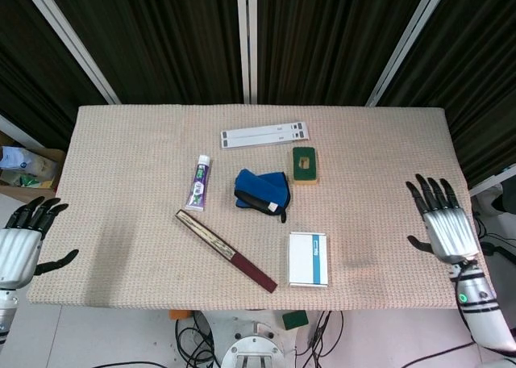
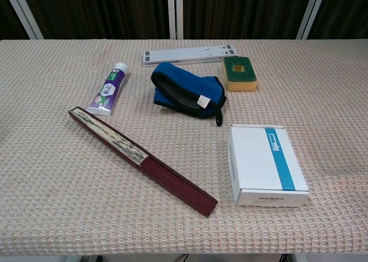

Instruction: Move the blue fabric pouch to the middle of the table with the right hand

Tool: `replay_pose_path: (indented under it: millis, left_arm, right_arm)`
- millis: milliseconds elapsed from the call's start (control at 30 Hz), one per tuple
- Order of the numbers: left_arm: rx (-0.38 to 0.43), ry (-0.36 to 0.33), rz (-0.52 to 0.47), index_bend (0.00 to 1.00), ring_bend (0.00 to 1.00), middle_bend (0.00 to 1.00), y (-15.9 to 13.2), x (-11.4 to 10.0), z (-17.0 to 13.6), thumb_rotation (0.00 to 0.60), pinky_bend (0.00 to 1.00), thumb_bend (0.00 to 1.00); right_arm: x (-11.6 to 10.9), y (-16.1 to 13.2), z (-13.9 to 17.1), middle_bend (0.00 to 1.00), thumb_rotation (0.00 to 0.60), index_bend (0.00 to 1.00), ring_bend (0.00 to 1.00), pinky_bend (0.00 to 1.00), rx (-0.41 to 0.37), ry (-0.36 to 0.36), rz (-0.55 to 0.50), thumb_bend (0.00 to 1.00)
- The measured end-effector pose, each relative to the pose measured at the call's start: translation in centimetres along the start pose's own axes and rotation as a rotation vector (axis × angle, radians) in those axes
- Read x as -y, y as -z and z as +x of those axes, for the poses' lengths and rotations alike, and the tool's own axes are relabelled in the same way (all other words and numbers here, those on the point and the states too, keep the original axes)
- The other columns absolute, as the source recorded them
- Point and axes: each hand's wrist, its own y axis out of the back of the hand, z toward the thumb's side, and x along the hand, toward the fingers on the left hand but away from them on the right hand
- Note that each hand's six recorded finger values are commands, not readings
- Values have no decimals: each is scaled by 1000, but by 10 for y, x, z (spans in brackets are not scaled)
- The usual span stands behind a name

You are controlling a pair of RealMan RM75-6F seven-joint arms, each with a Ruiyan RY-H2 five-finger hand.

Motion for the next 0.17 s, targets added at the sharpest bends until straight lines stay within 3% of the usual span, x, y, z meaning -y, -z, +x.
replay_pose_path:
  millis: [167]
  left_arm:
    - [1, 4, 0, 203, 85, 157, 0, 3, -2, 485, 180, 124]
  right_arm:
    - [7, 28, 36, 0, 600, 0, 0, 0, 42, 44, 39, 37]
